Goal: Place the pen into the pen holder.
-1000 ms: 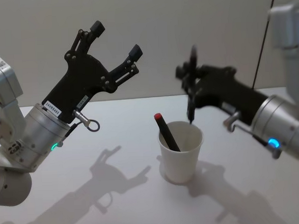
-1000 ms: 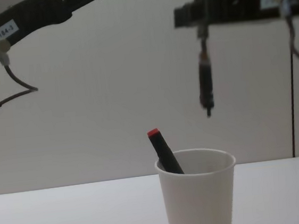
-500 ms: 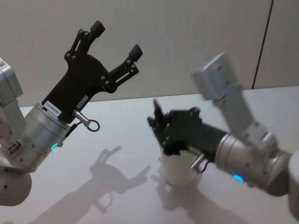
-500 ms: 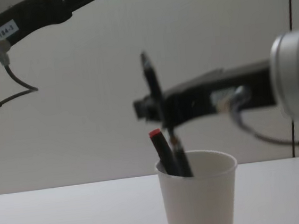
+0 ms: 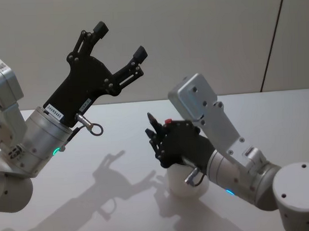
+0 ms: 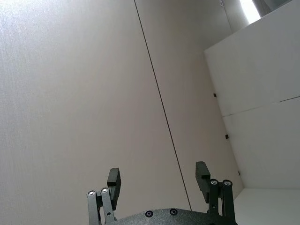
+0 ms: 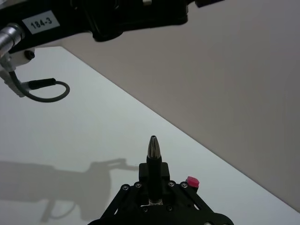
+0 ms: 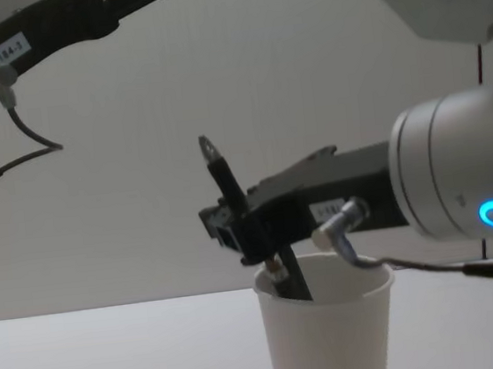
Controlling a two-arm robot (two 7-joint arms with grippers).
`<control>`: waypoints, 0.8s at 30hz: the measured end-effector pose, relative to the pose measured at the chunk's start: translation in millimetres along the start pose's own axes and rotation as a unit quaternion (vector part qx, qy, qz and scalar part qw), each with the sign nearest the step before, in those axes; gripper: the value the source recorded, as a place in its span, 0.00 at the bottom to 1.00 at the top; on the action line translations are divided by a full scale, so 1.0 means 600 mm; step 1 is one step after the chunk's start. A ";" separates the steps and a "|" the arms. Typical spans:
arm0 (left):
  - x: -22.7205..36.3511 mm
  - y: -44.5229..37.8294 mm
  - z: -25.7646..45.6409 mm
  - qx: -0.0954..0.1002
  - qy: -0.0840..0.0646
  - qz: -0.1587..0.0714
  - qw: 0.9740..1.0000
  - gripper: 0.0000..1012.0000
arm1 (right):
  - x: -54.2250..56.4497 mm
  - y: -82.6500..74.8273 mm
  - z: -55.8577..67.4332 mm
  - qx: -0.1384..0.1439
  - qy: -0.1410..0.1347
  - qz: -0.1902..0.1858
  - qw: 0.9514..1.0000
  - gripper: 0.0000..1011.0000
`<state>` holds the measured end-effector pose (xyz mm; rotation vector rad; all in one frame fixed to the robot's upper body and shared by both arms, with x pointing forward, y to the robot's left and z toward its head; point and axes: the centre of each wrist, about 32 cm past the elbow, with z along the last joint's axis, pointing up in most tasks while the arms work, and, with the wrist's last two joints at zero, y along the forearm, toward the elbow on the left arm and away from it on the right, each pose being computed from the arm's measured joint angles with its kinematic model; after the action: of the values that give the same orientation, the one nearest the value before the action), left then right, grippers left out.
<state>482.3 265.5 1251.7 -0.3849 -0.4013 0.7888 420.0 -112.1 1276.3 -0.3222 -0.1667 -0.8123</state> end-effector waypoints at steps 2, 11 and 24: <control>0.0000 0.000 0.000 0.000 0.000 0.000 1.000 0.99 | 0.000 -0.001 0.002 0.003 -0.002 -0.005 1.000 0.12; 0.0000 0.000 0.000 0.000 0.000 0.000 1.000 0.99 | 0.001 -0.004 0.012 0.015 -0.009 -0.029 0.999 0.12; 0.0000 0.000 0.000 0.000 0.000 0.000 1.000 0.99 | 0.003 -0.006 0.018 0.023 -0.013 -0.043 0.999 0.48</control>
<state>482.3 265.5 1251.7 -0.3849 -0.4013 0.7887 418.2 -112.0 1287.6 -0.2833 -0.2242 -0.8887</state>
